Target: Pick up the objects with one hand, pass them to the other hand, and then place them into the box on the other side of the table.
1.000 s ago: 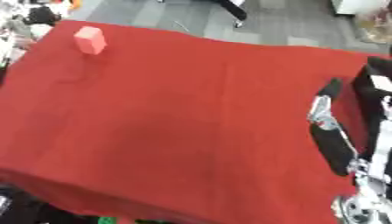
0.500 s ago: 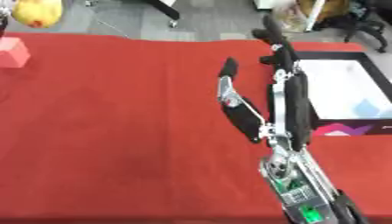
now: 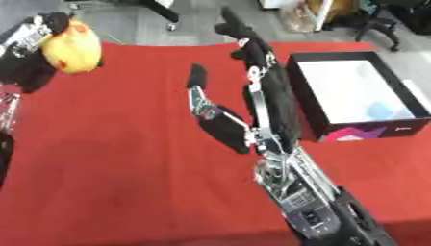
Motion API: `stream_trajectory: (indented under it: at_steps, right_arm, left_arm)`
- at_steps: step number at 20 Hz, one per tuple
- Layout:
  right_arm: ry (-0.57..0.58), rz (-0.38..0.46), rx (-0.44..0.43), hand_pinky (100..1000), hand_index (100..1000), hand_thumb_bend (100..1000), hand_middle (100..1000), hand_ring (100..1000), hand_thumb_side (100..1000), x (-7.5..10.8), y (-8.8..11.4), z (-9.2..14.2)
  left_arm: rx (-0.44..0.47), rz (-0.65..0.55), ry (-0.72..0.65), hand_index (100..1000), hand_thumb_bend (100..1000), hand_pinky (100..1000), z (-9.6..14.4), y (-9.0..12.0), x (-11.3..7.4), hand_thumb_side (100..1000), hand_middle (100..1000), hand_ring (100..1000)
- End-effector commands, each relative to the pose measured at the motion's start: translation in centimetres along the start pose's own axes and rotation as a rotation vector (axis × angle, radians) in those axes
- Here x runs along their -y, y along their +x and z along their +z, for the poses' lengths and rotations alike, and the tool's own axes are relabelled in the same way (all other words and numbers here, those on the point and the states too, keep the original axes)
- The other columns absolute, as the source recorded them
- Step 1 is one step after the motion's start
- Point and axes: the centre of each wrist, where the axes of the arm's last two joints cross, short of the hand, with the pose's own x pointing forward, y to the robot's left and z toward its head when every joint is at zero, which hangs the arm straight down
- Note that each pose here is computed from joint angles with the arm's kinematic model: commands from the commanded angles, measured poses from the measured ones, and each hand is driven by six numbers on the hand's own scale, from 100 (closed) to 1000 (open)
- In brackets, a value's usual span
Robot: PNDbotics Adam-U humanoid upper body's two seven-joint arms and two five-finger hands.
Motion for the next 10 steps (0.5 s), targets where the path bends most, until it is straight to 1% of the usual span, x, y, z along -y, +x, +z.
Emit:
stream_trajectory:
  at_steps: [1, 5, 10]
  right_arm:
    - [0.050, -0.026, 0.057, 669, 969, 100, 771, 843, 417, 0.3, 0.7, -0.5]
    - [0.119, -0.040, 0.086, 675, 974, 100, 781, 850, 410, 0.1, 1.0, -0.6]
    - [0.209, -0.035, 0.131, 689, 976, 100, 795, 858, 393, 0.1, 1.3, -1.1]
  left_arm:
    - [0.007, 0.040, -0.080, 396, 100, 534, -0.9, 0.0, 0.7, 685, 288, 367]
    - [-0.013, 0.061, -0.147, 396, 100, 536, -1.4, -0.3, 1.3, 692, 288, 368]
    - [-0.032, 0.043, -0.215, 395, 100, 537, -2.0, -0.7, 1.8, 694, 287, 369]
